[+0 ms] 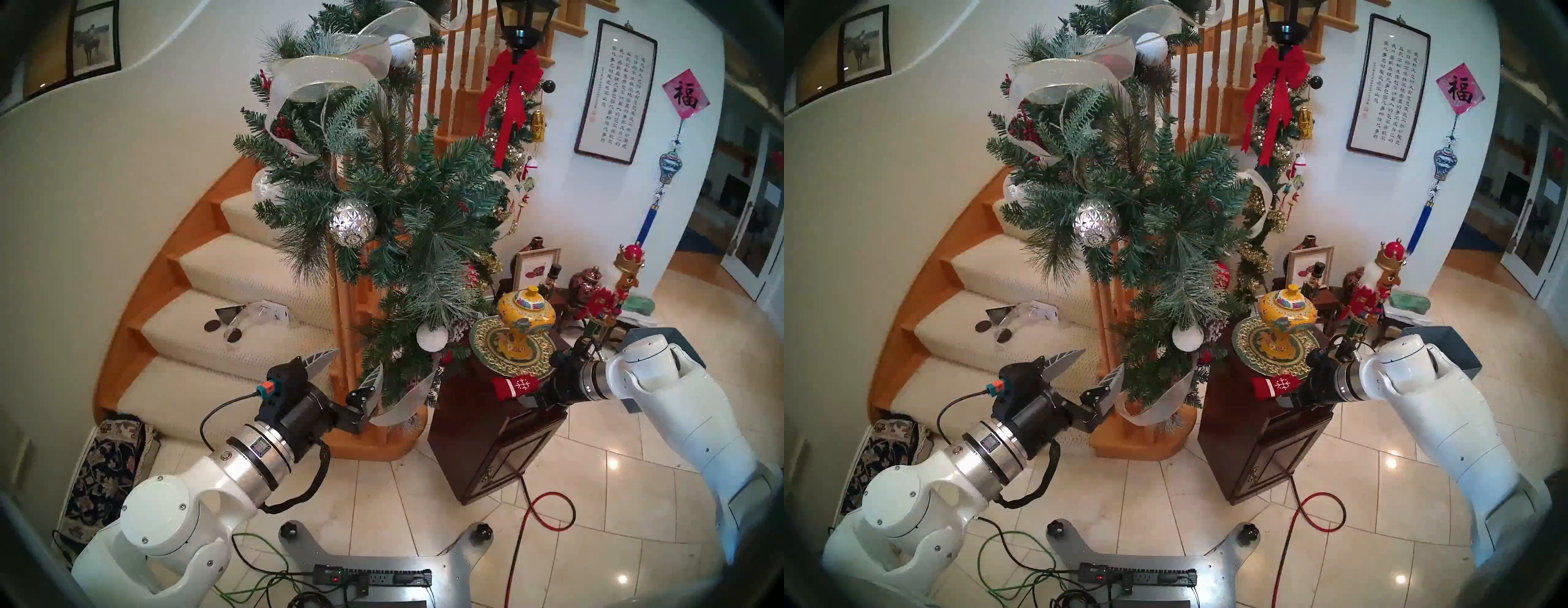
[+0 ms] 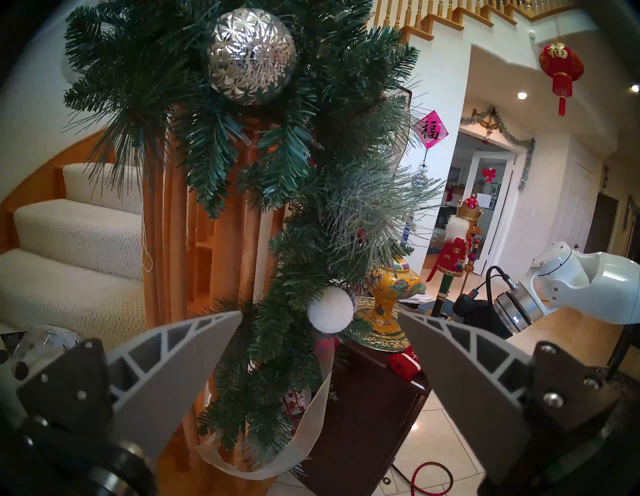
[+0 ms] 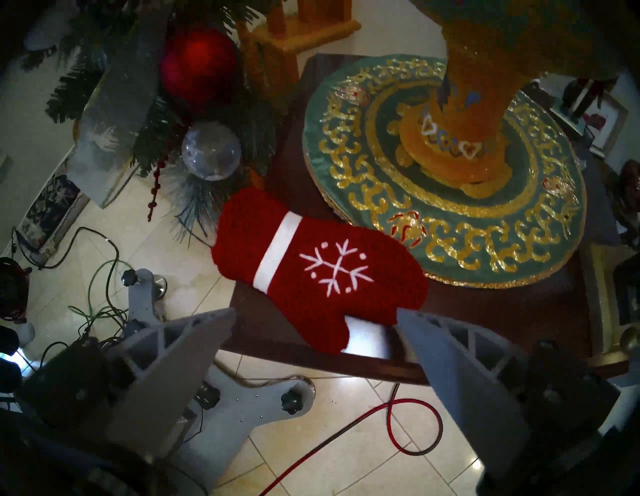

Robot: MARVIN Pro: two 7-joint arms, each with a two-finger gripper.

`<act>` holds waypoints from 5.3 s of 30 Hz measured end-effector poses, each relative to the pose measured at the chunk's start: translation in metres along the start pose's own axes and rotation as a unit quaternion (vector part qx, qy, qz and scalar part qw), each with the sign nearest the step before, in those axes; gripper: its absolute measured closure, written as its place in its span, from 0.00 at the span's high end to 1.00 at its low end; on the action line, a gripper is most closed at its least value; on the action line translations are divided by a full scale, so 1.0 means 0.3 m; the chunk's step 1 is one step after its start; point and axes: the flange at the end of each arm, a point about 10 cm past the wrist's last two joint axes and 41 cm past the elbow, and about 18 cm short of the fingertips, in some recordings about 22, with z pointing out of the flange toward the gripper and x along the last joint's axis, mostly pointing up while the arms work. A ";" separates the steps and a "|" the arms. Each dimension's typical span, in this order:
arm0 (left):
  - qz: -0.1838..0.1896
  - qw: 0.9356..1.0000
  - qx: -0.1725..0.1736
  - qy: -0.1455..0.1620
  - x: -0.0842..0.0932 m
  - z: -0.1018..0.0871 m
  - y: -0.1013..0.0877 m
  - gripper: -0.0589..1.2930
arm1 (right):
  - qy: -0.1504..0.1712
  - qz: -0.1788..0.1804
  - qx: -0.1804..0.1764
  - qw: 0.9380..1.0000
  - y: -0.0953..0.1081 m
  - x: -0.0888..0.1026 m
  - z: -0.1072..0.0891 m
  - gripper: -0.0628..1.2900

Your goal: Hang the ornament onto the Christmas-tree-style decoration

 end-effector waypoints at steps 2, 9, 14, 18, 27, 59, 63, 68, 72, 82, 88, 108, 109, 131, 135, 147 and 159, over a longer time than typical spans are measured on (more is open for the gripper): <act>0.000 1.000 0.000 0.000 0.000 0.000 0.000 0.96 | 0.001 0.000 0.001 1.000 -0.001 0.002 -0.001 0.94; 0.000 1.000 0.000 0.000 0.000 0.000 0.000 0.96 | 0.000 -0.002 0.005 1.000 -0.008 0.001 0.002 0.94; 0.000 1.000 0.000 0.000 0.000 0.000 0.000 0.96 | -0.004 -0.007 0.004 1.000 -0.012 -0.001 0.007 0.94; 0.000 1.000 0.000 0.000 0.000 0.000 0.000 0.96 | -0.010 -0.015 0.002 1.000 -0.018 -0.005 0.014 0.94; 0.000 1.000 0.000 0.000 0.000 0.000 0.000 0.96 | -0.018 -0.026 -0.010 0.999 -0.021 -0.008 0.023 0.94; 0.000 1.000 0.000 0.000 0.000 0.000 0.000 0.96 | -0.027 -0.013 -0.020 0.999 -0.039 -0.025 0.071 0.60; 0.000 1.000 0.000 0.000 0.000 0.000 0.000 0.96 | -0.024 -0.011 -0.020 0.999 -0.038 -0.025 0.069 0.56; 0.000 1.000 0.000 0.000 0.000 0.000 0.000 0.96 | -0.022 -0.008 -0.020 1.000 -0.038 -0.025 0.066 0.39; 0.000 1.000 0.000 0.000 0.000 0.000 0.000 0.96 | -0.021 -0.005 -0.021 1.000 -0.038 -0.031 0.065 0.30; 0.000 1.000 0.000 0.000 0.000 0.000 0.000 0.96 | -0.018 -0.003 -0.022 1.000 -0.043 -0.040 0.055 0.02; 0.000 1.000 0.000 0.000 0.000 0.000 0.000 0.96 | -0.010 -0.001 -0.018 1.000 -0.051 -0.042 0.039 0.02; 0.000 1.000 0.000 0.000 0.000 0.000 0.000 0.96 | 0.019 0.003 -0.019 1.000 -0.069 -0.048 -0.100 0.02; 0.000 1.000 0.000 0.000 0.000 0.000 0.000 0.96 | 0.020 0.004 -0.020 1.000 -0.068 -0.053 -0.110 0.02; 0.000 1.000 0.000 0.000 0.000 0.000 0.000 0.96 | 0.067 0.029 0.002 0.997 -0.085 -0.074 -0.302 0.02; 0.000 1.000 0.000 0.000 0.000 0.000 0.000 0.96 | 0.081 0.032 0.000 0.996 -0.087 -0.073 -0.332 0.02; 0.000 1.000 0.000 0.000 0.000 0.000 0.000 0.96 | 0.112 0.044 0.004 0.993 -0.110 -0.093 -0.413 0.02; 0.000 1.000 0.000 0.000 0.000 0.000 0.000 0.96 | 0.150 0.058 0.007 0.987 -0.130 -0.112 -0.512 0.02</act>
